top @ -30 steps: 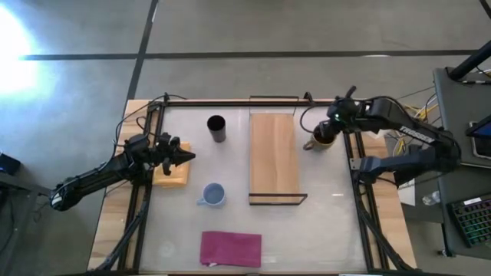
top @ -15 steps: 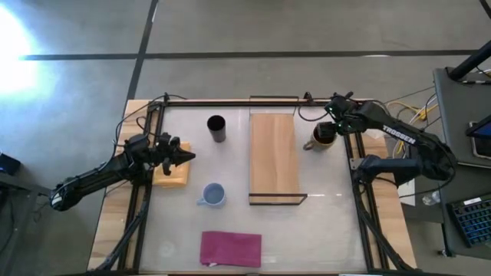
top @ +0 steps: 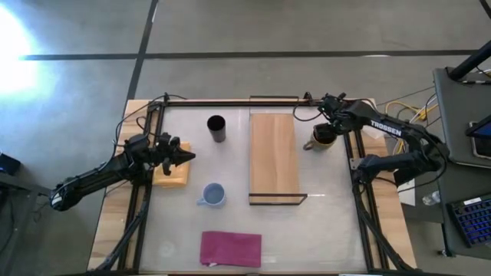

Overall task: Stack small to large cups/mugs on shelf
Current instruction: Put the dark green mug on the shelf

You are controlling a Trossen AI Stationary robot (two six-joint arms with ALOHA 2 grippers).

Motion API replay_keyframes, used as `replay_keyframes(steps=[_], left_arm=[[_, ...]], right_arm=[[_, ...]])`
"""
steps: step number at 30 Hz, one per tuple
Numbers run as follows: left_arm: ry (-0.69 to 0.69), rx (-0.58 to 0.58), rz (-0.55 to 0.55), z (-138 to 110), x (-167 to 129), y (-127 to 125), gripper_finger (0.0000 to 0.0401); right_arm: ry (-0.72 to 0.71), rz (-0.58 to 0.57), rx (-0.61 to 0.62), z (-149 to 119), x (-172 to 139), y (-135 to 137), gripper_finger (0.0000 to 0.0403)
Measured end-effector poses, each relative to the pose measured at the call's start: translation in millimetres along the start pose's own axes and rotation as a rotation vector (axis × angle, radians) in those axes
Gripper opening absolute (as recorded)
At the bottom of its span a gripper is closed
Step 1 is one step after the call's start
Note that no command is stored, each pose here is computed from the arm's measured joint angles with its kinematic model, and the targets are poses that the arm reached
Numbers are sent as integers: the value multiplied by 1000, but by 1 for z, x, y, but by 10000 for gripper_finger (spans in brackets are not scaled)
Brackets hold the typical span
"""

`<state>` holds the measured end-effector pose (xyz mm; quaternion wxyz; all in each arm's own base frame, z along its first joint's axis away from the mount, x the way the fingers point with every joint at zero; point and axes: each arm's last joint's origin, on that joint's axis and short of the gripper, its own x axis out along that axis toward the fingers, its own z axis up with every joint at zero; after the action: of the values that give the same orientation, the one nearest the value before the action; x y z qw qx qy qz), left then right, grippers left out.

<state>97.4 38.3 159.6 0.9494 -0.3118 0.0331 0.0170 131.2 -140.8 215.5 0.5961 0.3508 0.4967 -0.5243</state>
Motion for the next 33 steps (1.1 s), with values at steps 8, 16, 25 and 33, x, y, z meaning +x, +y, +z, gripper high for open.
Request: replay_keyframes(steps=[8, 16, 25, 33], left_arm=[[0, 0, 0, 0, 0, 0, 2], [0, 0, 0, 0, 0, 0, 2], [0, 1, -1, 0, 0, 0, 2], [-1, 0, 0, 0, 0, 0, 2]], right_arm=[[56, 38, 22, -5, 15, -6, 148], [31, 57, -33, -2, 15, -4, 43], [99, 57, -84, -8, -1, -6, 29], [-22, 166, -61, -12, -93, 7, 29]])
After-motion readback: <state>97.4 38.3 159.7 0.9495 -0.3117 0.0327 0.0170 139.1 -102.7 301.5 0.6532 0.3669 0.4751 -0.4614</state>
